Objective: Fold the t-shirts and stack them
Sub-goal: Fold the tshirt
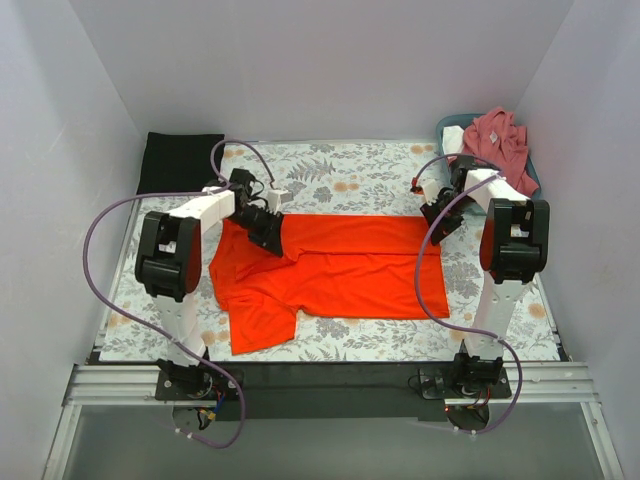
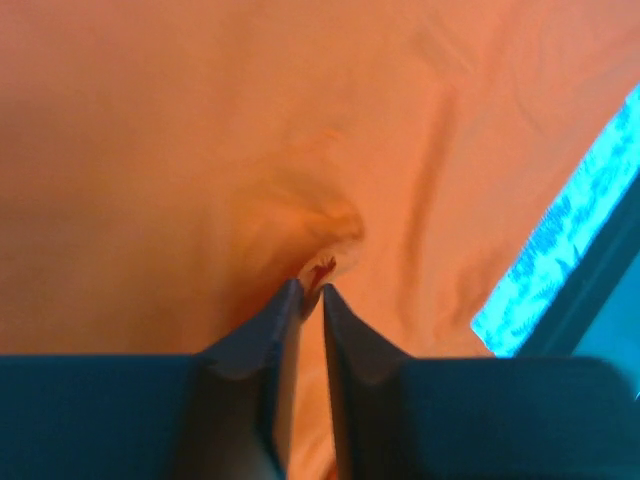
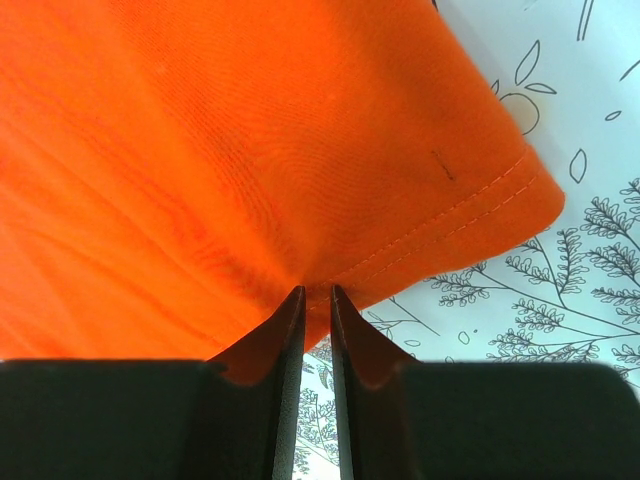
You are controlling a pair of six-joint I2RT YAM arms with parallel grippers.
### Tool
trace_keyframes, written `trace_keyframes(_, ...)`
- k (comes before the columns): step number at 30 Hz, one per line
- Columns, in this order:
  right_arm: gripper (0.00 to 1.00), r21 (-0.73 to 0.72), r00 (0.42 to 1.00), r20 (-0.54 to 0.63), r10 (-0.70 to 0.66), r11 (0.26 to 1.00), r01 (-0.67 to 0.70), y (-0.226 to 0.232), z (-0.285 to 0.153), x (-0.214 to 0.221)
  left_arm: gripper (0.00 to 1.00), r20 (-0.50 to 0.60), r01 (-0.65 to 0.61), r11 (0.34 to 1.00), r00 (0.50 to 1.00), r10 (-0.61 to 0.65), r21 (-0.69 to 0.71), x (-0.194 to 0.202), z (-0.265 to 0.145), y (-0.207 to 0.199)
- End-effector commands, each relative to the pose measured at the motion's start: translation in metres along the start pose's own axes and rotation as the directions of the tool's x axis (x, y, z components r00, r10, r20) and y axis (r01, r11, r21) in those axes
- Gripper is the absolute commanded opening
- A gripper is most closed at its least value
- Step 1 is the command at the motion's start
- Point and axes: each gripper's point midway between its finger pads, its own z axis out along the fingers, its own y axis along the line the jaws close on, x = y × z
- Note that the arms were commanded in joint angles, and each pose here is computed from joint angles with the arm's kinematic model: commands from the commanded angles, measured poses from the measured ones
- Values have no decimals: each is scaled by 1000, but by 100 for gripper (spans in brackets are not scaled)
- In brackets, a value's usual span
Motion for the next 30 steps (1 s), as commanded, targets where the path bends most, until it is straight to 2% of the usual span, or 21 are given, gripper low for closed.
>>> trace_keyframes(1,22,30,998,56,-27,999,26,0,-21,-17,11,3,-142,989,990,142,36,3,-20,-47)
trace_keyframes(3,22,39,998,61,-33,999,31,-1,-24,-19,5,-33,-179,983,983,180,41,19,-22,-55)
trace_keyframes(5,22,44,996,75,-41,998,37,-1,-28,-23,7,-77,-210,977,974,213,40,35,-24,-60)
trace_keyframes(6,22,46,996,79,-40,998,36,-1,-30,-24,19,-98,-218,975,970,222,47,41,-26,-64)
trace_keyframes(7,23,50,995,93,-39,998,35,-2,-32,-29,27,-96,-226,973,969,229,47,41,-28,-66)
trace_keyframes(9,24,48,994,109,-31,999,26,-2,-34,-34,37,-25,-258,966,966,258,10,23,-41,-65)
trace_keyframes(11,25,51,991,132,-10,999,4,-4,-36,-45,40,69,-202,978,976,205,-54,-1,-62,-46)
trace_keyframes(12,25,57,990,141,-5,998,-3,-7,-37,-50,42,137,-175,982,973,183,-70,-29,-76,-36)
trace_keyframes(14,25,78,988,154,29,996,-41,-17,-38,-60,42,199,-85,985,973,115,-153,-49,-97,1)
trace_keyframes(15,25,64,989,145,31,997,-40,-10,-28,-69,42,211,-49,975,973,96,-218,-63,-100,25)
trace_keyframes(18,25,97,988,151,27,994,-42,-13,-25,-86,41,256,36,952,966,46,-305,-79,-96,60)
trace_keyframes(19,25,101,990,136,32,994,-46,-15,-18,-87,41,243,85,938,970,-1,-336,-77,-89,82)
trace_keyframes(22,25,126,994,105,36,991,-49,-18,-7,-91,35,235,170,918,968,-88,-357,-69,-83,107)
trace_keyframes(25,25,158,997,62,43,986,-53,-24,7,-86,35,249,215,883,961,-117,-417,-60,-81,129)
trace_keyframes(28,25,194,998,21,61,979,-64,-35,20,-77,34,232,264,825,958,-166,-499,-42,-78,155)
trace_keyframes(30,25,223,997,-8,71,972,-68,-42,25,-71,31,205,315,781,949,-241,-540,-20,-73,175)
